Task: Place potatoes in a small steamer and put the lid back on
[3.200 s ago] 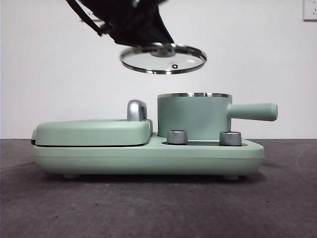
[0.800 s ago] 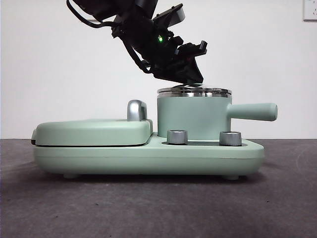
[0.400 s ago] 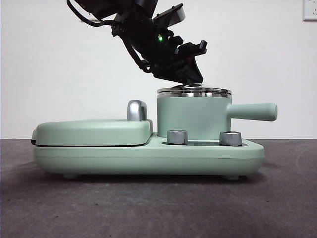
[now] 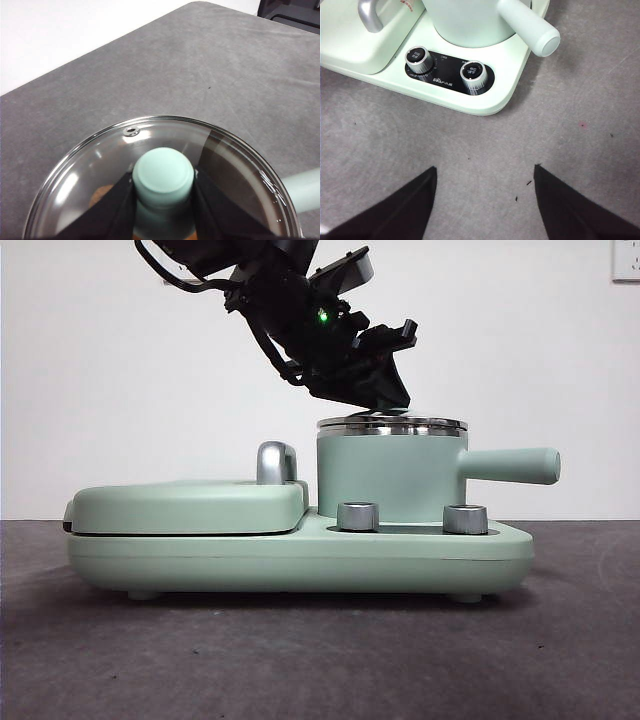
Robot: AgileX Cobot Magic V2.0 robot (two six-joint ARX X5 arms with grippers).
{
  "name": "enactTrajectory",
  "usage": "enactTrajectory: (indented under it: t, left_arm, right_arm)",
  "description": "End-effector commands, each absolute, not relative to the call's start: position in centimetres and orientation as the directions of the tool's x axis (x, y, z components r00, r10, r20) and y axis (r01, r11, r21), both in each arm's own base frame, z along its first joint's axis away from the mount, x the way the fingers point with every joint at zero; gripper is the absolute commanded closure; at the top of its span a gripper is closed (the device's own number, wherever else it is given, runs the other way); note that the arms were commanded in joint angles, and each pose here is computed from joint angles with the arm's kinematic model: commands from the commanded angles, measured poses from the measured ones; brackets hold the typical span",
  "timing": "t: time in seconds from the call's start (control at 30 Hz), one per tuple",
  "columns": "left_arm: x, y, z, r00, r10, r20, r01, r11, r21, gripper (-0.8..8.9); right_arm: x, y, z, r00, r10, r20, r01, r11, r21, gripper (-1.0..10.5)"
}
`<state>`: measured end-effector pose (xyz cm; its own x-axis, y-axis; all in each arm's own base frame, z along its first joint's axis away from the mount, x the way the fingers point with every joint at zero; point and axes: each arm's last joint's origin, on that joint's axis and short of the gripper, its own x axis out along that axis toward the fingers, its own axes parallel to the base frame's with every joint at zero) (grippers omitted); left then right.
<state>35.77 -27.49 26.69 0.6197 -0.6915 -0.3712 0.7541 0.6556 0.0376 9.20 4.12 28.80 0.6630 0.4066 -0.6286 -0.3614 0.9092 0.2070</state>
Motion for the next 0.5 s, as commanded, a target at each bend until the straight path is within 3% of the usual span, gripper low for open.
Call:
enactTrajectory:
  t: [0.03, 0.17, 0.5]
  left_arm:
    - [35.9, -27.9, 25.1, 0.579, -0.689, -0.436, 0.754, 0.655, -0.034, 8.04]
    - [36.4, -27.2, 25.1, 0.581, -0.688, -0.435, 0.732, 0.675, -0.091, 8.04]
    - [36.6, -26.8, 25.1, 0.586, -0.682, -0.438, 0.732, 0.677, -0.074, 8.03]
  right_arm:
    - [9.2, 4.2, 29.0, 0.665, 0.413, -0.622, -0.365, 0.907, 0.211, 6.5]
    - [9.2, 4.2, 29.0, 0.665, 0.413, -0.622, -0.365, 0.907, 0.211, 6.5]
    - [9.2, 4.2, 29.0, 0.664, 0.413, -0.623, -0.366, 0.906, 0.211, 6.5]
